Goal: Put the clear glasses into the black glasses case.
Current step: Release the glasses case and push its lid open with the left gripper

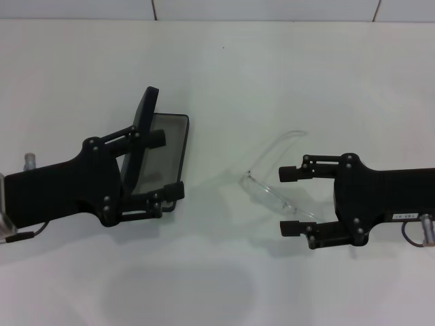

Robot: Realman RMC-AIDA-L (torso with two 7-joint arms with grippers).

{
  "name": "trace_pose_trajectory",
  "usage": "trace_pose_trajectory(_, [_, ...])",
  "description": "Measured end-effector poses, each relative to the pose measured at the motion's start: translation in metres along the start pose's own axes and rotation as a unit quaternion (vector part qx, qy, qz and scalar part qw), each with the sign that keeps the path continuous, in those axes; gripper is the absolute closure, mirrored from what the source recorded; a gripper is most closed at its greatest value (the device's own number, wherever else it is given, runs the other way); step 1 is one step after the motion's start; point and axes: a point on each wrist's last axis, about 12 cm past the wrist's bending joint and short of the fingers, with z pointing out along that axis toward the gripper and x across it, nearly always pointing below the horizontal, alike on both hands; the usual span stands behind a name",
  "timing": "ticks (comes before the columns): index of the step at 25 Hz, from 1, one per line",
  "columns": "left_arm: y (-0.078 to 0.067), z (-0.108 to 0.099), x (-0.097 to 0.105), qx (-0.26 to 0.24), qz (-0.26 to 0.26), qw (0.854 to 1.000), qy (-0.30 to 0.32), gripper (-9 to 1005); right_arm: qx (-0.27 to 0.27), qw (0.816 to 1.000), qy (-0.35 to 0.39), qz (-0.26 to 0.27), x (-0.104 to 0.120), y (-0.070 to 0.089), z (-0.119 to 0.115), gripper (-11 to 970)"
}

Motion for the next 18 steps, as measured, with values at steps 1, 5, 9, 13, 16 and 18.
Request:
trace_pose_trajectory(1, [0.001,0.000,0.000,-0.001,0.000,1.000,0.001,121,0.001,1.000,-0.001,0.000,0.000,0.000,0.000,212])
trace_pose_trajectory(5, [0.002,0.001,0.000,-0.004,0.002,1.000,0.001,122,0.004,1.000,-0.004,0.002,0.000,0.001,-0.001,212])
trace_pose_trajectory(9, [0.003,0.002,-0.002,-0.004,-0.002,1.000,0.000,123,0.004,1.000,-0.005,0.011,0.003,0.002,0.000,211])
trace_pose_trajectory(13, [0.012,0.001,-0.011,-0.029,-0.049,0.998,-0.028,124,0.004,1.000,-0.006,0.012,0.004,0.002,0.000,211])
trace_pose_trajectory(16, [0.030,0.001,-0.031,-0.057,-0.131,0.989,-0.032,125,0.005,1.000,-0.008,0.013,0.004,0.002,0.000,212])
trace_pose_trajectory(18, [0.047,0.002,-0.048,-0.072,-0.187,0.980,-0.014,126,0.005,1.000,-0.011,0.017,0.004,0.002,0.000,212])
